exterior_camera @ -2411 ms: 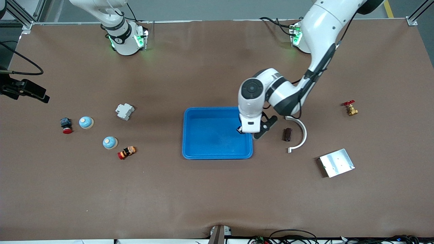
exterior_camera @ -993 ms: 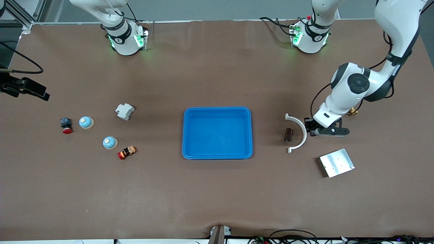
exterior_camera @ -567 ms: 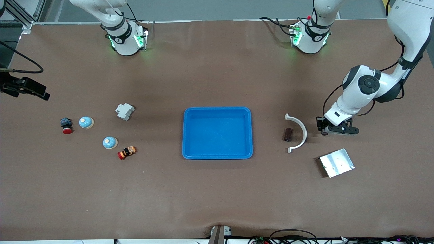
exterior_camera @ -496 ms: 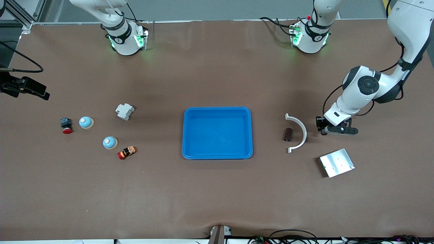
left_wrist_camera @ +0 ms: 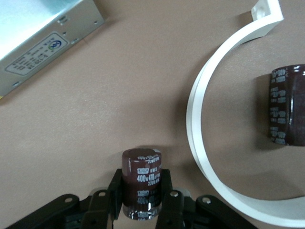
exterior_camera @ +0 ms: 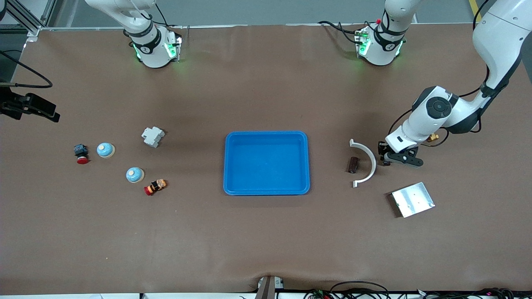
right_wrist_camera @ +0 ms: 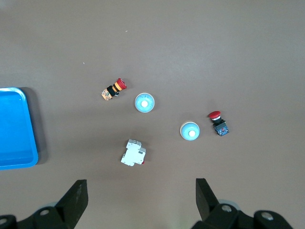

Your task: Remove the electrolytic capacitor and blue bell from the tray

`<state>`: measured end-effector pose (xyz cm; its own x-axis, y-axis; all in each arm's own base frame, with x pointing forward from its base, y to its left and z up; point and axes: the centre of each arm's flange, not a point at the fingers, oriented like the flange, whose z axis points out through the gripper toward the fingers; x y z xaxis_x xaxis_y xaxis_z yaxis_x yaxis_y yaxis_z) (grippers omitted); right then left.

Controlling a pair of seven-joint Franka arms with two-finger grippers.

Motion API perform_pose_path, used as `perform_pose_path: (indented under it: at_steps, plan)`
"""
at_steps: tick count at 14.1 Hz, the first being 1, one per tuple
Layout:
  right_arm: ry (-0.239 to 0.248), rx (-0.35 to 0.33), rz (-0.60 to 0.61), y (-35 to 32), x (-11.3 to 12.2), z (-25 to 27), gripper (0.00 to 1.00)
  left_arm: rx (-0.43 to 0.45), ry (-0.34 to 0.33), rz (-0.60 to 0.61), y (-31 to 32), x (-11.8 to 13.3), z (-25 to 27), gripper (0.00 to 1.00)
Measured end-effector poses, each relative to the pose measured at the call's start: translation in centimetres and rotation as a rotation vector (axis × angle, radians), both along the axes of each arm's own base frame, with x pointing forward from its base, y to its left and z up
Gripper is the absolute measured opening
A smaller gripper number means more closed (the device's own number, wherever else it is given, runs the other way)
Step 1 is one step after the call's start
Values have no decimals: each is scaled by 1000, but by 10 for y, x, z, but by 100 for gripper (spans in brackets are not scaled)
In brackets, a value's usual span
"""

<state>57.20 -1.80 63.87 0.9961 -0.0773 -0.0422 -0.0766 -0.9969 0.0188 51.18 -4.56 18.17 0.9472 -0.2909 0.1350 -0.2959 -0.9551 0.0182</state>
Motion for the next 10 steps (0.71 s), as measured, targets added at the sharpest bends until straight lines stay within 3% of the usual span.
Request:
perform_pose_path:
  at_steps: [8,9,10]
  plan:
    - [2,-1,0,0,0,0,100,-14,1,23,9,8,-5,34]
    - [2,-1,0,0,0,0,100,-15,0,24,9,9,-5,39]
    - [2,-1,0,0,0,0,100,-16,0,26,9,9,-5,49]
